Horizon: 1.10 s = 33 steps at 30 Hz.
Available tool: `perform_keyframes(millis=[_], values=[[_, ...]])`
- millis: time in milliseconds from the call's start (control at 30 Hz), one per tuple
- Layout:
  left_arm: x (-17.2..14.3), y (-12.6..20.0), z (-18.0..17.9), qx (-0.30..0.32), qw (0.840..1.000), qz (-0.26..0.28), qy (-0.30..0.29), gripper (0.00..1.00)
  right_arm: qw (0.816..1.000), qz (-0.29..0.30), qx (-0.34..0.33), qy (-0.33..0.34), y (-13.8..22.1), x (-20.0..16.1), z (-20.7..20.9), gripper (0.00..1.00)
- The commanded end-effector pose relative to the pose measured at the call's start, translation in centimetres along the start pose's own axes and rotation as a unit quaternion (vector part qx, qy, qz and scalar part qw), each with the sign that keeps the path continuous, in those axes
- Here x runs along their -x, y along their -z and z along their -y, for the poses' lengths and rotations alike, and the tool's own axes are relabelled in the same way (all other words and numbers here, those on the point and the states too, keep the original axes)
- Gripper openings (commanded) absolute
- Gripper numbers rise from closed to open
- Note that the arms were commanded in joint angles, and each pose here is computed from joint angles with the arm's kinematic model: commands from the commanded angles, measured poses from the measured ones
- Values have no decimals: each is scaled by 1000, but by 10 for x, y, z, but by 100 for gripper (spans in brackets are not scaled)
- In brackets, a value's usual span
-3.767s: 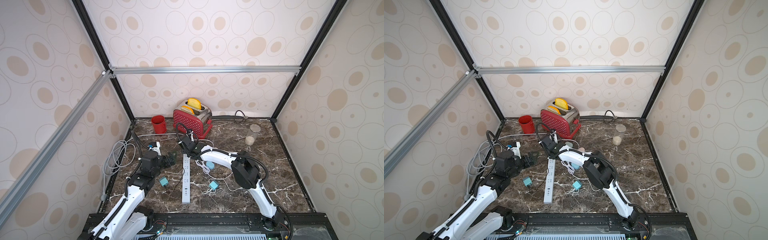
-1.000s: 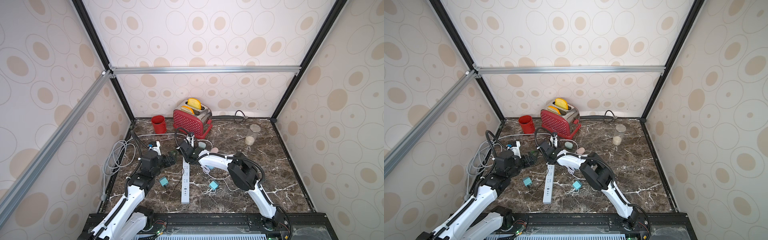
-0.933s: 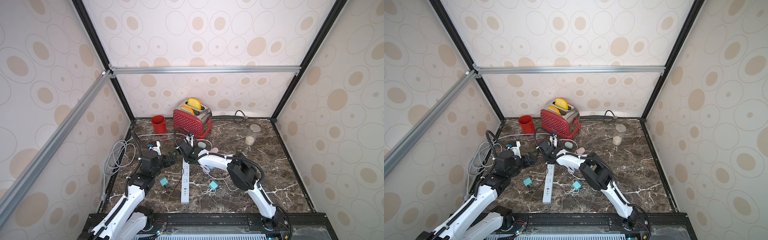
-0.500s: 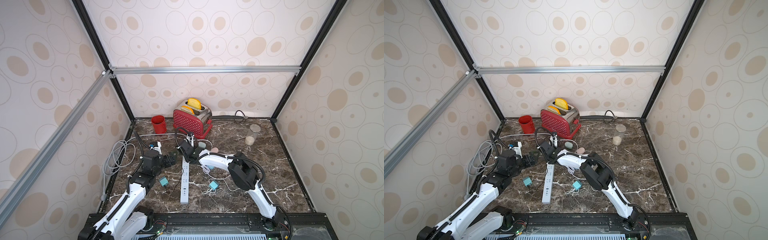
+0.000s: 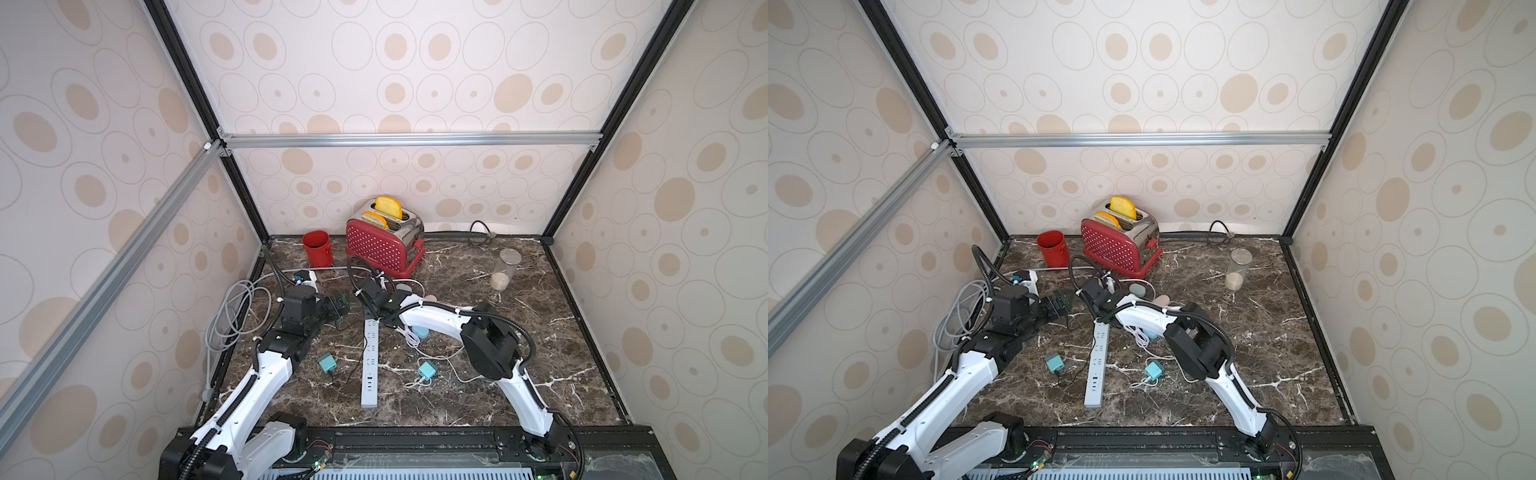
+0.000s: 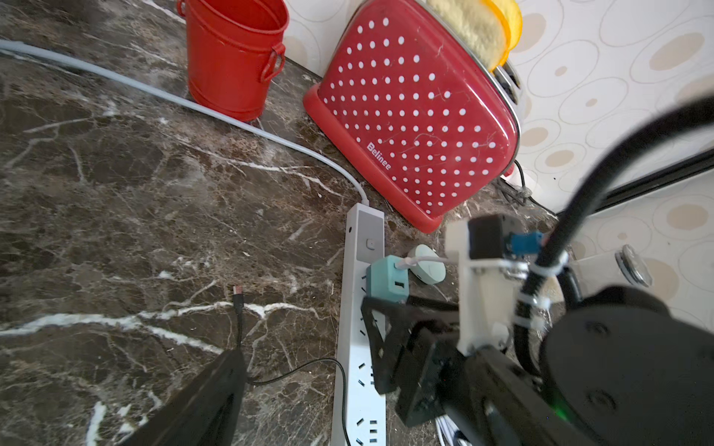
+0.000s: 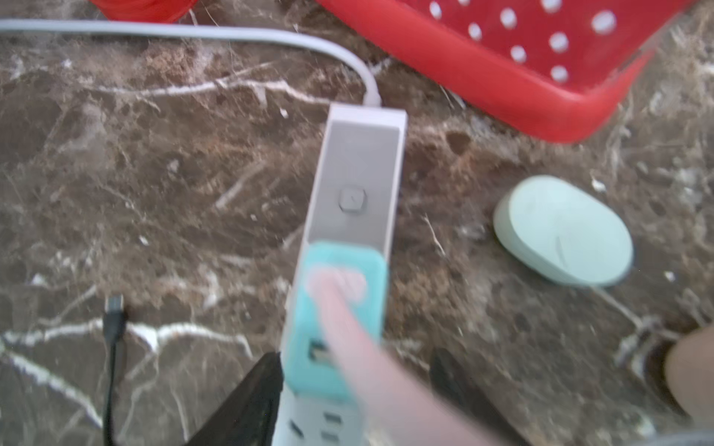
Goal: Charge the bluetooth headset
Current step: Insert the plug into the socket.
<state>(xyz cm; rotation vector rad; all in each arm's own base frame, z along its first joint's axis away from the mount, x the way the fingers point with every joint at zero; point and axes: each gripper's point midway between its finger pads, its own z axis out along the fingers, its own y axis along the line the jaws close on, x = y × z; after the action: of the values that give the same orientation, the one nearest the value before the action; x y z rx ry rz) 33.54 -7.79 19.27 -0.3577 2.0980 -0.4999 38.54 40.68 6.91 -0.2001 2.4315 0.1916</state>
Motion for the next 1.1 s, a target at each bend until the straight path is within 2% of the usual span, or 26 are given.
perform_keyframes(millis=[0,100,200,333,433,567,733,833,967,1067], values=[[14,4,-4,24,1000,3,-17,92,999,26,42,-4,54,18,3,65],[9,3,-9,41,999,-14,-24,92,996,18,85,18,82,9,11,66],[-7,2,-15,53,996,-56,-33,90,989,1,143,44,107,-8,20,65],[-30,13,-32,101,987,-117,-50,80,980,-19,184,71,136,-28,47,63],[-42,39,-59,184,969,-155,-58,76,977,-43,180,103,152,-42,69,62],[-59,67,-77,237,952,-190,-43,73,978,-87,155,109,163,-58,102,62],[-100,87,-96,294,908,-297,-23,71,977,-81,165,105,168,-66,123,66],[-125,88,-95,295,891,-346,7,72,979,-80,163,95,164,-67,132,69],[-144,76,-90,281,889,-358,57,75,975,-81,195,68,160,-69,132,69],[-153,61,-83,253,895,-357,88,77,968,-88,230,52,160,-72,126,67]])
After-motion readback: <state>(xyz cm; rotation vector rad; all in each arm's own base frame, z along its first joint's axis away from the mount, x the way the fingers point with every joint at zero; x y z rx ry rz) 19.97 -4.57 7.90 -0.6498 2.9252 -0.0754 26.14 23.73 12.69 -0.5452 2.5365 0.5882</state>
